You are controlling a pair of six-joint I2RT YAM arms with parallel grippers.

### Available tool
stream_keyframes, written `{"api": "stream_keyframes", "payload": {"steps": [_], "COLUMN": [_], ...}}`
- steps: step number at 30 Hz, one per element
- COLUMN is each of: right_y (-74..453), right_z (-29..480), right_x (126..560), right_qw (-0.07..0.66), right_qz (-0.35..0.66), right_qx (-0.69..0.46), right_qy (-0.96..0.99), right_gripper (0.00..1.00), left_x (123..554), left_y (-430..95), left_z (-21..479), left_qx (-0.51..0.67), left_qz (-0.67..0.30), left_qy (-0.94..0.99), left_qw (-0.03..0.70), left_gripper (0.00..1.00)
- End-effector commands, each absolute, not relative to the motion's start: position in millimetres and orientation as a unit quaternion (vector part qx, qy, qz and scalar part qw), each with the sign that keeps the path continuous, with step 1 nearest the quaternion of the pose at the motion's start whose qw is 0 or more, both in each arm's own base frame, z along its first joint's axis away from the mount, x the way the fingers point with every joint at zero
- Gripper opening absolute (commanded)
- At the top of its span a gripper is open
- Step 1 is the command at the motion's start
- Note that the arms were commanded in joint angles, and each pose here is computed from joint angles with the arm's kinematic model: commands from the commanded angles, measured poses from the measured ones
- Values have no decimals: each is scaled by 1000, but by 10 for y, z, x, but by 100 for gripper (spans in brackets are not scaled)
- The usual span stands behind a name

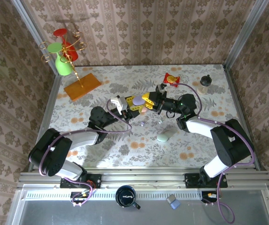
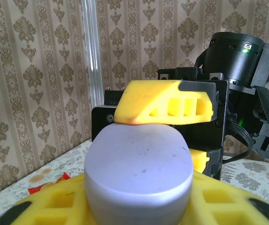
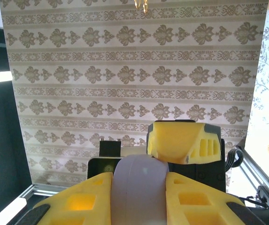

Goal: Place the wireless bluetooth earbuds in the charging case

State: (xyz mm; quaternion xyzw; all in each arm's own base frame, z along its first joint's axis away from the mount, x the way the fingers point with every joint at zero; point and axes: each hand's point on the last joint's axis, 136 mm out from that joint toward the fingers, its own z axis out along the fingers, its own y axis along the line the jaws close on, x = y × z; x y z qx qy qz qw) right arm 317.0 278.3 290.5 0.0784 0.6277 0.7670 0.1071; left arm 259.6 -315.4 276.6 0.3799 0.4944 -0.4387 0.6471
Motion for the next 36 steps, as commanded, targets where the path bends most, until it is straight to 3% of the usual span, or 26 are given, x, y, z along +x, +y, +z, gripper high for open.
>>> {"api": "stream_keyframes", "payload": {"steps": [1,2,7,10,16,22,28,36], "right_y": [2774,2769,2683,2609,2524,2570,2740,2771], "right_z": [3147,3148,3130,3062,2688,2421,2507,2591], "right_x": [3139,3144,3214,3251,3151,2864,2770,2885], "right_qw": [134,136,174,213,298,431,474,499], "right_qz": [780,780,770,742,601,377,334,329], "right_qx": [51,51,56,46,-62,-289,-359,-343], "right_qy": [609,608,612,634,739,767,731,725], "right_gripper": [0,2,42,53,62,71,75,75], "left_x": [2575,2575,2577,2573,2512,2320,2153,2089], "left_y": [-3156,-3151,-3127,-3091,-2989,-2949,-2925,-2934], "left_z": [2864,2855,2825,2796,2609,2419,2362,2402], "left_qx": [385,386,384,379,395,437,455,461], "left_qz": [-436,-433,-431,-438,-446,-443,-458,-469], "left_qy": [474,475,480,488,513,539,547,537], "left_qw": [660,662,661,653,617,568,534,528], "left_gripper": [31,30,30,30,32,32,32,31]}}
